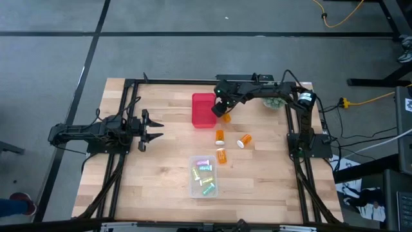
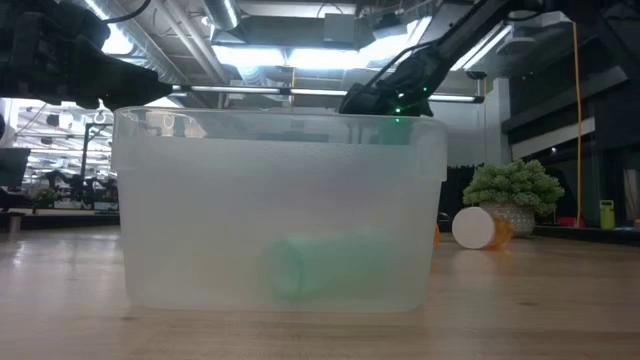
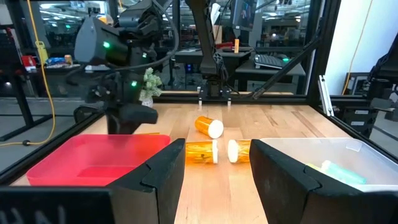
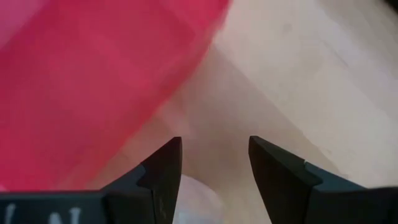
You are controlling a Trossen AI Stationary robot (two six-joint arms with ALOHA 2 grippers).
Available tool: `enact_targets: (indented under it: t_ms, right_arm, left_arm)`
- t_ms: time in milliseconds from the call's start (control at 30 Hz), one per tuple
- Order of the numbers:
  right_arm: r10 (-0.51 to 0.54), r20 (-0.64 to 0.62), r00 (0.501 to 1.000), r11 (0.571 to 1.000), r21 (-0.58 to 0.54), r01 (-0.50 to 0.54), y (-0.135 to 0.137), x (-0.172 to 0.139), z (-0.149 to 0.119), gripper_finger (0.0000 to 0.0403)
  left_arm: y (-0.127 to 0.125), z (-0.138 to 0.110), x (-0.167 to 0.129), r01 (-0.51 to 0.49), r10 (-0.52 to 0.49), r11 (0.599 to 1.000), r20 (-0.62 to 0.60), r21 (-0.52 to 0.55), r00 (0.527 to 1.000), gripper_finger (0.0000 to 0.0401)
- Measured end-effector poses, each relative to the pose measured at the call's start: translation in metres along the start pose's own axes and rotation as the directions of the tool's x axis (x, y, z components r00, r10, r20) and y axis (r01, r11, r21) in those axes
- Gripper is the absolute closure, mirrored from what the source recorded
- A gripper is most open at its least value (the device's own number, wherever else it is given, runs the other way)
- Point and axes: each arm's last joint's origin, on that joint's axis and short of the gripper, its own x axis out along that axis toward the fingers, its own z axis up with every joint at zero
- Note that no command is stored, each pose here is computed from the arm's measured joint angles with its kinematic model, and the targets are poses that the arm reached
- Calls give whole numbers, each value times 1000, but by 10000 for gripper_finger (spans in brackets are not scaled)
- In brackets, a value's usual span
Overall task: Pick and place medicine bottles into bin by pill shape (circle, oval)
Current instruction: Move the large orange pill bottles to the center of the table
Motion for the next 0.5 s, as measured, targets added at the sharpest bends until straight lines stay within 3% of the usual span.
enact_targets:
  t_ms: [233, 500]
  right_arm:
    - [-27, -120, 992, 993, -114, 13, 14, -3, -18, 215]
    - [-71, -257, 964, 989, -142, 35, 34, -10, -41, 215]
  left_arm:
    - [0, 0, 0, 0, 0, 1000, 0, 0, 1000, 228]
    - [0, 0, 0, 0, 0, 1000, 0, 0, 1000, 228]
